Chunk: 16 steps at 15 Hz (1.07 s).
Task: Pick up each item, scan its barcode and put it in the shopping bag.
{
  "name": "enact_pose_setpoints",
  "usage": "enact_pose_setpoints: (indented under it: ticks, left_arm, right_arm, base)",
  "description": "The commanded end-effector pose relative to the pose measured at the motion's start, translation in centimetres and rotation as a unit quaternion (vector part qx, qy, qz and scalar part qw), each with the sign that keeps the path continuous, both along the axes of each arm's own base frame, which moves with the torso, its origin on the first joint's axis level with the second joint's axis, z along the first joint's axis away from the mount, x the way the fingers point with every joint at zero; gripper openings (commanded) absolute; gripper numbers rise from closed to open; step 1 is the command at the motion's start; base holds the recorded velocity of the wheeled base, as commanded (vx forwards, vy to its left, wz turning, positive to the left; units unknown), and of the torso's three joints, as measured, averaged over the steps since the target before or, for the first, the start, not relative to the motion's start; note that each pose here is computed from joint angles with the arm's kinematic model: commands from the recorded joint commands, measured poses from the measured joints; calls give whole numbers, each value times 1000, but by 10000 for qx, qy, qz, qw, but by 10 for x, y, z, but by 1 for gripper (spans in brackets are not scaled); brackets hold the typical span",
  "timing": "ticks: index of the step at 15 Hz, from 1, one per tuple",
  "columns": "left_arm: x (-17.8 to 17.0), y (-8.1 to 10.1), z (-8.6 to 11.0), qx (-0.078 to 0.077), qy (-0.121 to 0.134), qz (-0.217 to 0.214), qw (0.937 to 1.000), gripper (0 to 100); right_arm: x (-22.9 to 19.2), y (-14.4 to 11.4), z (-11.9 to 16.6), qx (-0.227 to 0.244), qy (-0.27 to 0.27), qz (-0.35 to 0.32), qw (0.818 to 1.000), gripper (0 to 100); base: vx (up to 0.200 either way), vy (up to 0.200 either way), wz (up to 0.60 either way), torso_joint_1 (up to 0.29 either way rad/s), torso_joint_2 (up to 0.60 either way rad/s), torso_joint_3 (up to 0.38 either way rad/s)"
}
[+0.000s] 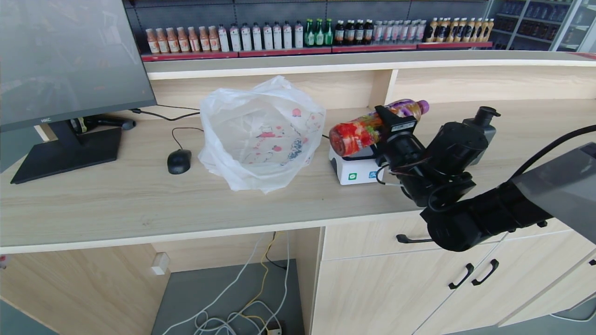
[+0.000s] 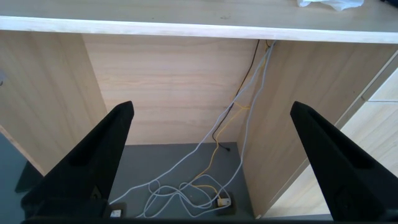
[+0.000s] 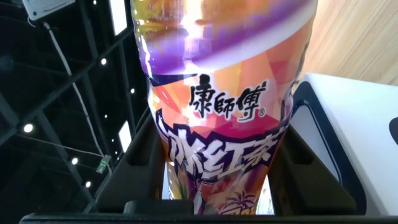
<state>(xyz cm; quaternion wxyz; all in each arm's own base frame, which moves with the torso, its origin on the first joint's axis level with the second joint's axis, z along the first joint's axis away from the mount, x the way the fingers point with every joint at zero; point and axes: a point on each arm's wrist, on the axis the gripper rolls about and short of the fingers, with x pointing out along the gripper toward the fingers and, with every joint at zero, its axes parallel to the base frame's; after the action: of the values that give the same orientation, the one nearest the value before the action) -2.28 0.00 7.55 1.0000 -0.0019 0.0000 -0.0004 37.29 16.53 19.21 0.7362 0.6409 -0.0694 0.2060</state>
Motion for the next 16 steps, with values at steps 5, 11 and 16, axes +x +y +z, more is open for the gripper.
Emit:
enact_pose_setpoints:
  ticks: [5, 11, 16]
  left_arm:
    - [0, 0, 0, -4, 0, -3, 10000, 100]
    - [0, 0, 0, -4, 0, -3, 10000, 100]
    - [0, 0, 0, -4, 0, 4, 10000, 100]
  right_arm:
    - [-13, -5, 30, 118, -343, 64, 9993, 0]
    - [-49, -18, 86, 218, -1067, 426, 9931, 0]
    - [-86, -26, 131, -153, -1487, 663, 9865, 0]
  base:
    - [0, 0, 0, 0, 0, 0]
    - [0, 0, 0, 0, 0, 0]
    - [0, 0, 0, 0, 0, 0]
